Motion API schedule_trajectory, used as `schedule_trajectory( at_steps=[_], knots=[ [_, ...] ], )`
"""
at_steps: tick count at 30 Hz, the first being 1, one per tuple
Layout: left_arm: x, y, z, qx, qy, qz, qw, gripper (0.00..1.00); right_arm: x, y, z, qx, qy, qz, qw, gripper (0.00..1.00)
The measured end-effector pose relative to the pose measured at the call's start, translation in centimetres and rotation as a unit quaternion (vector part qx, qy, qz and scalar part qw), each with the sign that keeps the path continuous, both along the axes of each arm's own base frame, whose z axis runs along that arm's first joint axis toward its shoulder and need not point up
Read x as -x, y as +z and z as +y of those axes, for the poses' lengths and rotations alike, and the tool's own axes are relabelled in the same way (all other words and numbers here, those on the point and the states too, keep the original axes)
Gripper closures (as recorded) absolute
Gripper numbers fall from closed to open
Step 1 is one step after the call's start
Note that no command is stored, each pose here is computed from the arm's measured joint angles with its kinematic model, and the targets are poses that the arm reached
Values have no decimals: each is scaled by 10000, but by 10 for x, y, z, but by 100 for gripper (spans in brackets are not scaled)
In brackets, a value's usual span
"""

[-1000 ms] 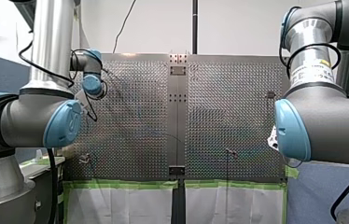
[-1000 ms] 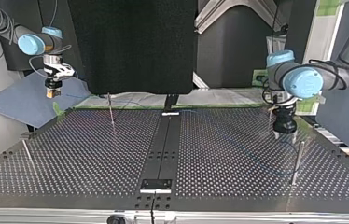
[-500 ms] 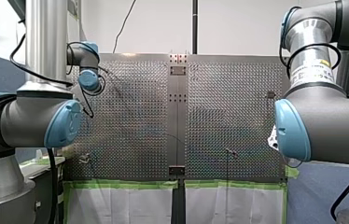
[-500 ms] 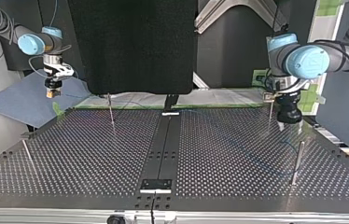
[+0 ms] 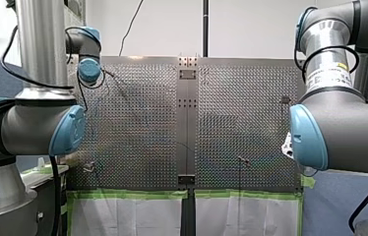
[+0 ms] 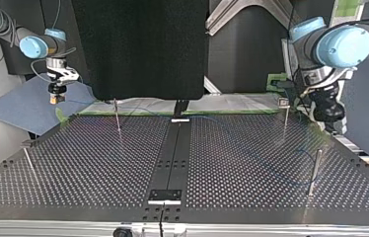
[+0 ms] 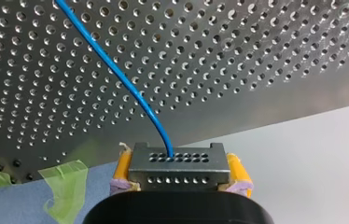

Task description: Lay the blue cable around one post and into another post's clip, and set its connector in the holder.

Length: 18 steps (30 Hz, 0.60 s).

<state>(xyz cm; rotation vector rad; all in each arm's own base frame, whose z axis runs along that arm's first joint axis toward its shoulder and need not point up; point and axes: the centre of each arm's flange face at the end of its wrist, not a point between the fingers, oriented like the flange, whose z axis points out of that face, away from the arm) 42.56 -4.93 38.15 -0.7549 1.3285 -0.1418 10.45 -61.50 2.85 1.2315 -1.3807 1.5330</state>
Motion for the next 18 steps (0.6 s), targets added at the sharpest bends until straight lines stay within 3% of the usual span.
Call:
schedule_trajectory(
  at_steps=[7, 12, 18],
  knots=[
    [12, 53, 0, -337, 141, -187, 9992, 1, -3, 0, 0, 5, 22, 16, 10000, 100],
    [25, 94, -6, -613, 32, -340, 9975, 1, -5, 0, 1, 21, 47, 18, 10000, 100],
    [17, 110, -12, -903, -201, -144, 9956, 1, -8, 0, 1, 32, 95, 9, 9999, 100]
  ],
)
